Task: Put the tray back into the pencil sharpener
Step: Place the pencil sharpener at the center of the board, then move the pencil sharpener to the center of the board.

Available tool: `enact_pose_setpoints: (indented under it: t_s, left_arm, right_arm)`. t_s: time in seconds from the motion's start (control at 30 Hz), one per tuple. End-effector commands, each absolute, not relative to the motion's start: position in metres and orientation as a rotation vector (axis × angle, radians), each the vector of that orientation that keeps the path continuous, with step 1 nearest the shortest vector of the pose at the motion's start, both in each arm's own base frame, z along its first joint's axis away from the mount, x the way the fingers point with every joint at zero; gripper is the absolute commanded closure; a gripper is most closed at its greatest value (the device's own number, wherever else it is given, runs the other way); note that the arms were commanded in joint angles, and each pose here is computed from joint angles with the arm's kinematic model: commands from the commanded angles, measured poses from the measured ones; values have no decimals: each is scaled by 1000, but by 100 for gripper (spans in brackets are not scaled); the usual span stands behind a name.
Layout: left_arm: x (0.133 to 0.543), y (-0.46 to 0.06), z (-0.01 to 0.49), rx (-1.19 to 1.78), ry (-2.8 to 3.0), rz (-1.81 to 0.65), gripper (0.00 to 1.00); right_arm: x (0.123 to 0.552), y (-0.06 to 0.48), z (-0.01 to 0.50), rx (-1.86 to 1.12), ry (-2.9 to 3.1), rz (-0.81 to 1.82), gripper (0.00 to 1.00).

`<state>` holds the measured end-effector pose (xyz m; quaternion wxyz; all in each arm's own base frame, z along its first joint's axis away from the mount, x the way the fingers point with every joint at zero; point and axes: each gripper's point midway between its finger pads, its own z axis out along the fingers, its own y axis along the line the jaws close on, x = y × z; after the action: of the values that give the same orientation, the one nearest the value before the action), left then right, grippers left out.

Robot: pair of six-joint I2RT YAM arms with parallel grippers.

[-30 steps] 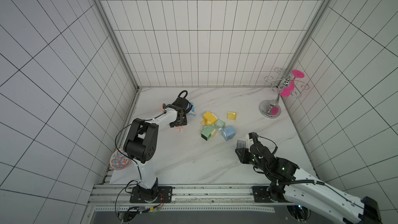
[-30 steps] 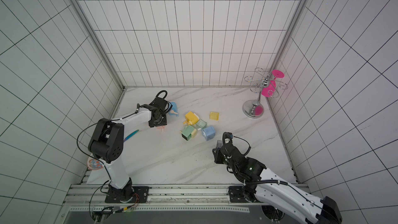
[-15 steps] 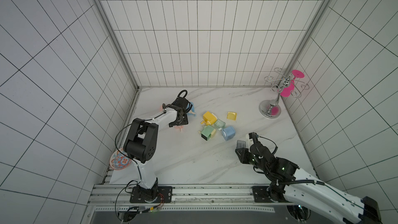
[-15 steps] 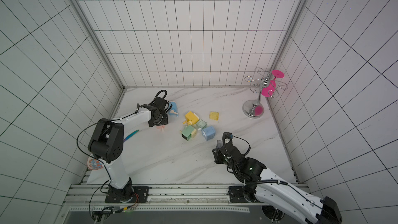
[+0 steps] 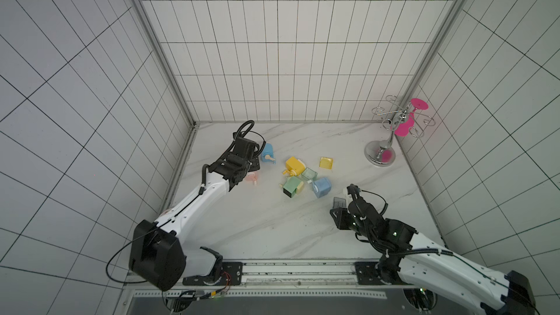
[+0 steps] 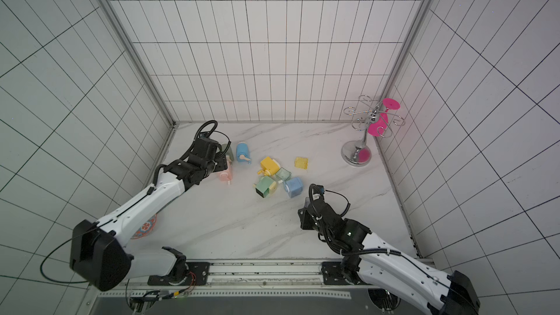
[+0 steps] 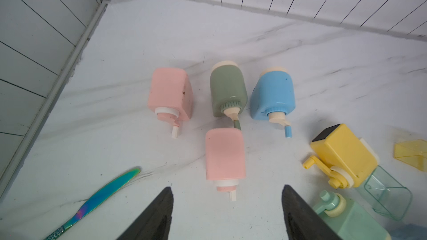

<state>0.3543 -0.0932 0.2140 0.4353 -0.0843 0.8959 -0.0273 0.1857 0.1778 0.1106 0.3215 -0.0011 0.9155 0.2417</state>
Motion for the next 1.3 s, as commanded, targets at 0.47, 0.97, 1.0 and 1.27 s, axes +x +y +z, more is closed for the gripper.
enact_pose_setpoints:
  t_s: [0.47,0.97,1.0,1.27]
  left_arm:
    - [328,-85,235,-267,1991,-537,23]
    - [309,-77,240,-331,1941,-582,29]
    - [306,-76,242,-333,1929,-581,29]
    - [295,-70,252,-332,1902,-566,29]
  right_arm:
    - [219,303,109,-498,2380,607,66]
    - [279,329,109,70,2318,659,53]
    - [281,331,108,99,2317,669,53]
    - [295,346,96,313,2303,749,51]
